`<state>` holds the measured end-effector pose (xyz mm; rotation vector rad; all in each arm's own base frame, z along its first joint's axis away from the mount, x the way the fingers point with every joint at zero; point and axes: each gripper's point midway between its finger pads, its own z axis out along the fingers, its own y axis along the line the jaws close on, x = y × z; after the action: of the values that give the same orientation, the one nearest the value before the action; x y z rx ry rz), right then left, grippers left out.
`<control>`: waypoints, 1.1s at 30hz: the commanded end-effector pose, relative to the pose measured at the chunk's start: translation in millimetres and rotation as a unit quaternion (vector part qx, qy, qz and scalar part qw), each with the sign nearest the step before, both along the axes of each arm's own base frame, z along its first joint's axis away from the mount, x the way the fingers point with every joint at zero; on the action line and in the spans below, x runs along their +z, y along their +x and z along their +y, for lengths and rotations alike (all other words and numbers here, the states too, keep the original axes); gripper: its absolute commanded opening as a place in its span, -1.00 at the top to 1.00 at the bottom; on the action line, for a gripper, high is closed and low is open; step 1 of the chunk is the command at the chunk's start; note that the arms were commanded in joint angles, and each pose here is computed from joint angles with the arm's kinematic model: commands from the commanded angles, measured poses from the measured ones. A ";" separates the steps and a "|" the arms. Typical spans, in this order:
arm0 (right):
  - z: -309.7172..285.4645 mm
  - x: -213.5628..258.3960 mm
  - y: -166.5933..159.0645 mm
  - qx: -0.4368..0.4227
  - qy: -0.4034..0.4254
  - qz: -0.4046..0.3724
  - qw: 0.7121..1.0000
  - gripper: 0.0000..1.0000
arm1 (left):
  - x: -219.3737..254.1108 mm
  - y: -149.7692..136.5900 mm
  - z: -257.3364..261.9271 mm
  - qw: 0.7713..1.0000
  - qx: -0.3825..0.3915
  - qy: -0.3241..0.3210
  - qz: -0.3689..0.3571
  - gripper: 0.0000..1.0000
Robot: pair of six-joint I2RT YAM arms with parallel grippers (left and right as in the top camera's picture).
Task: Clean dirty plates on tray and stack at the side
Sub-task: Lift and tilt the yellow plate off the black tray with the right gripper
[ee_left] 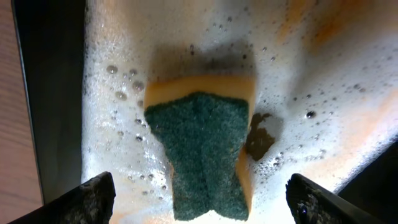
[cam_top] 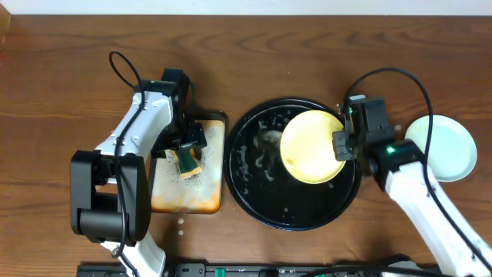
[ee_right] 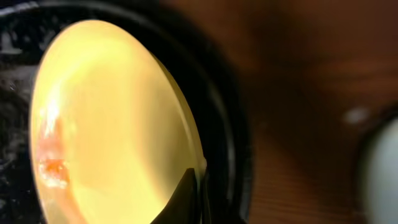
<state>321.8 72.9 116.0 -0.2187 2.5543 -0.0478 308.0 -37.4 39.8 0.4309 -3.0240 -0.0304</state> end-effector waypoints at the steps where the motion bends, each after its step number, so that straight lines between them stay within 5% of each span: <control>1: -6.9 32.5 3.6 -0.001 -0.088 -0.064 0.994 0.97 | -3.2 -2.6 1.1 1.000 -0.004 -0.003 0.007 -0.77; 7: 19.0 66.3 -7.8 0.062 -0.184 -0.132 0.972 0.97 | -3.2 -2.6 1.1 1.000 -0.004 -0.003 0.007 -0.78; 18: 47.7 128.4 -40.5 0.056 -0.370 -0.264 0.889 0.98 | -3.2 -2.6 1.1 1.000 -0.004 -0.003 0.007 -0.79; 33: 88.5 144.1 -57.3 0.161 -0.437 -0.288 0.837 0.98 | -3.2 -2.6 1.1 1.000 -0.003 -0.003 0.007 -0.79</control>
<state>265.9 166.3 242.7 -0.8419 1.7402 -0.9279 308.3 -37.8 39.7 0.4311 -3.0250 -0.0270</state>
